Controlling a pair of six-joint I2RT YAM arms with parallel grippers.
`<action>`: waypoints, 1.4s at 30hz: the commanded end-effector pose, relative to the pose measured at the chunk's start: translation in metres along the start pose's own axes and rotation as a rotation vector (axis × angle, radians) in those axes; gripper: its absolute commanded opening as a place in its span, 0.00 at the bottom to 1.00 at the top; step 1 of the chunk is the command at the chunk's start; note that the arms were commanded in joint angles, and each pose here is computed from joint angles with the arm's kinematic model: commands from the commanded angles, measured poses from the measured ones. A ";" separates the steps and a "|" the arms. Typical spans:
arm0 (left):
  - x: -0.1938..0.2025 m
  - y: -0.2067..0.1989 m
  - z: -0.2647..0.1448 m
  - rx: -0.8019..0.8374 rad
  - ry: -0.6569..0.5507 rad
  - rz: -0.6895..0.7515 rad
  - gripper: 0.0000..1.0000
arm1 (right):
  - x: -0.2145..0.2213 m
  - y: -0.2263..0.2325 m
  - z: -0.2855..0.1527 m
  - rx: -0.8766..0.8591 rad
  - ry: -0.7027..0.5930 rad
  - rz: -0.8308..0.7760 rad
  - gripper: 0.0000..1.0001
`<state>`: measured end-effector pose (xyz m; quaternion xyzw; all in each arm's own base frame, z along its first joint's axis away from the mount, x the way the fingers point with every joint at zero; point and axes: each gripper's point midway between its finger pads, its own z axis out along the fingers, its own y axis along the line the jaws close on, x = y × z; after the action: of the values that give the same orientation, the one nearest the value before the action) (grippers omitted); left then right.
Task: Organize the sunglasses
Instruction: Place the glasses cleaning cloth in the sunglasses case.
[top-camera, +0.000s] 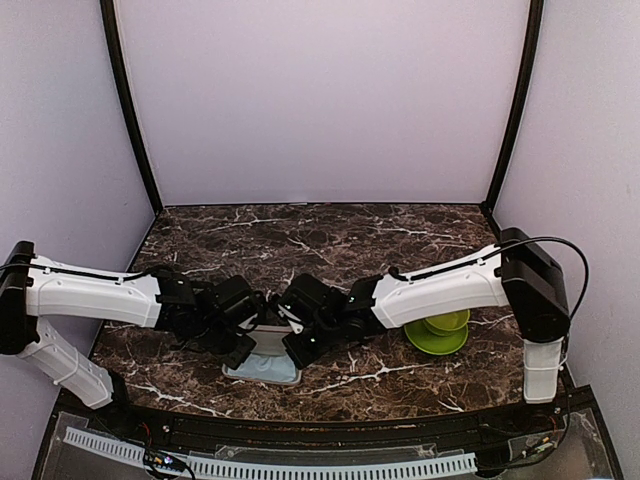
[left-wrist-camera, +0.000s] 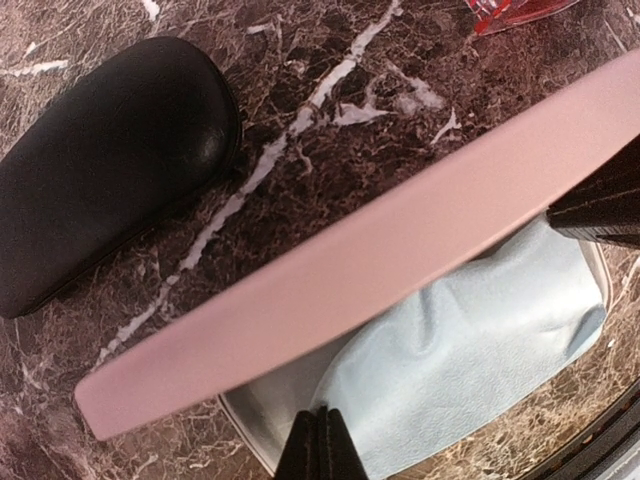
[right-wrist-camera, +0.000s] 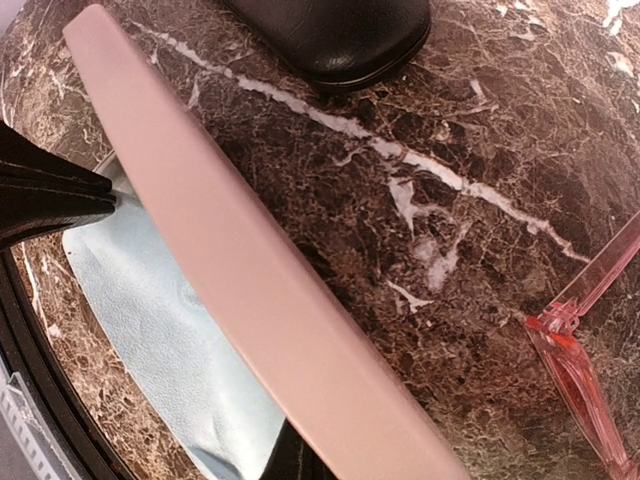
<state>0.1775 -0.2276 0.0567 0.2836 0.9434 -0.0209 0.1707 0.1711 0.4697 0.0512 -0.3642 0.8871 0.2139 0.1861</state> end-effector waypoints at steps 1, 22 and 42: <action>-0.001 0.003 -0.008 0.010 -0.028 -0.021 0.00 | -0.009 0.005 -0.006 0.008 -0.051 -0.023 0.00; 0.005 0.002 0.000 0.017 -0.029 -0.031 0.00 | -0.004 0.006 -0.008 0.052 -0.067 -0.039 0.00; 0.002 0.001 -0.001 0.022 -0.045 -0.038 0.00 | -0.002 0.008 -0.013 0.064 -0.080 -0.042 0.00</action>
<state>0.1773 -0.2288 0.0589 0.2718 0.9428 -0.0419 0.1886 0.1676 0.4656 0.0447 -0.3696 0.8852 0.1817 0.2165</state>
